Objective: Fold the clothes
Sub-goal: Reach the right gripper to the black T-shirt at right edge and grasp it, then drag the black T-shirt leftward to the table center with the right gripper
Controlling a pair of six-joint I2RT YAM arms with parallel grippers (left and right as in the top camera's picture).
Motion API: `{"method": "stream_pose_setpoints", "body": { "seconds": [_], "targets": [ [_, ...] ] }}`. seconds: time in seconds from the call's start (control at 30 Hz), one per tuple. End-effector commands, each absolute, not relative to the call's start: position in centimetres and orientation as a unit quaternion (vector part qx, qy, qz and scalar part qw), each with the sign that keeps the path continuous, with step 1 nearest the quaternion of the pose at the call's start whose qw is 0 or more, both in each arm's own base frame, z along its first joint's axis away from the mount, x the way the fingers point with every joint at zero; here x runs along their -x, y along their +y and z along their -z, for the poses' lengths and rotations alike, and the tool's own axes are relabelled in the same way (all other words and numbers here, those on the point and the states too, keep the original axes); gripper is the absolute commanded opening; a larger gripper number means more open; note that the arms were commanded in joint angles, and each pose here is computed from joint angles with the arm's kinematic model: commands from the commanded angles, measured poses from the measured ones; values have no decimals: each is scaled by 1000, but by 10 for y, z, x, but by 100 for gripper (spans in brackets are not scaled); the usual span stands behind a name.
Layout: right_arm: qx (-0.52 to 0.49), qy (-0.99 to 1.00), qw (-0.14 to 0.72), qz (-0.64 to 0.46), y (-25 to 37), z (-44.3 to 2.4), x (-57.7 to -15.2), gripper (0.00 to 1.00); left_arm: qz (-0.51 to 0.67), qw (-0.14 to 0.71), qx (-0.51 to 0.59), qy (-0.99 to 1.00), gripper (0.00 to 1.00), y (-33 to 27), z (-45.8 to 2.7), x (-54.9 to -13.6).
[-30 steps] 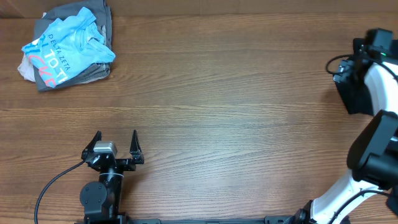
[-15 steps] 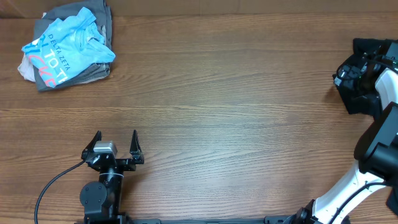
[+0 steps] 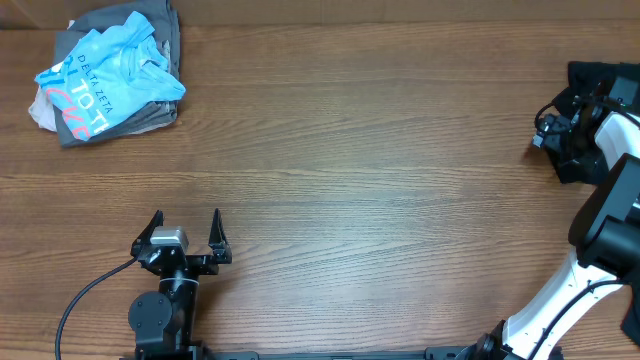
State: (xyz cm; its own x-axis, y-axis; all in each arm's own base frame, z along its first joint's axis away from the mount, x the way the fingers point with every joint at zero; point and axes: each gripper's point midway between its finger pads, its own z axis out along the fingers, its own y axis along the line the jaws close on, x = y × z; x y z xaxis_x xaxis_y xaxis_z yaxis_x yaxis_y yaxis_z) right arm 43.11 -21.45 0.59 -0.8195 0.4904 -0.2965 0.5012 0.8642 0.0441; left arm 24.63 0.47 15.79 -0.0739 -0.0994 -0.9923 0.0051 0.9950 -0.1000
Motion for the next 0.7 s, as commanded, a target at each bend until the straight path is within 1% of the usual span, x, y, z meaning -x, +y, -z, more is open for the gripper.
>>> {"method": "stream_pose_setpoints", "body": {
  "seconds": [0.0, 0.07, 0.13, 0.23, 0.3, 0.37, 0.43, 0.53, 0.67],
  "targets": [
    [-260, 953, 154, 23, -220, -4, -436, 81, 29, 682, 22, 731, 100, 4, -158, -246],
    [-260, 954, 147, 21, -219, 2, -435, 72, 29, 682, 22, 731, 100, 4, -158, -246],
    [-260, 955, 141, 20, -218, 8, -433, 60, 29, 682, 22, 731, 100, 4, -158, -246],
    [-260, 955, 138, 17, -217, 10, -432, 35, 29, 682, 22, 731, 100, 4, -158, -246],
    [-259, 956, 139, 14, -215, 9, -434, 20, 29, 682, 22, 731, 100, 4, -158, -246],
    [-253, 957, 142, -9, -205, 8, -438, 10, 29, 682, 22, 731, 100, 4, -158, -246],
    [-244, 957, 148, -46, -190, 7, -444, 4, 29, 682, 22, 731, 100, 4, -158, -246],
    [-221, 958, 154, -98, -158, 4, -456, 4, 29, 682, 22, 731, 100, 4, -158, -246],
    [-178, 967, 143, -111, -113, 5, -466, 4, 29, 682, 22, 731, 100, 4, -158, -246]
  ]
}}
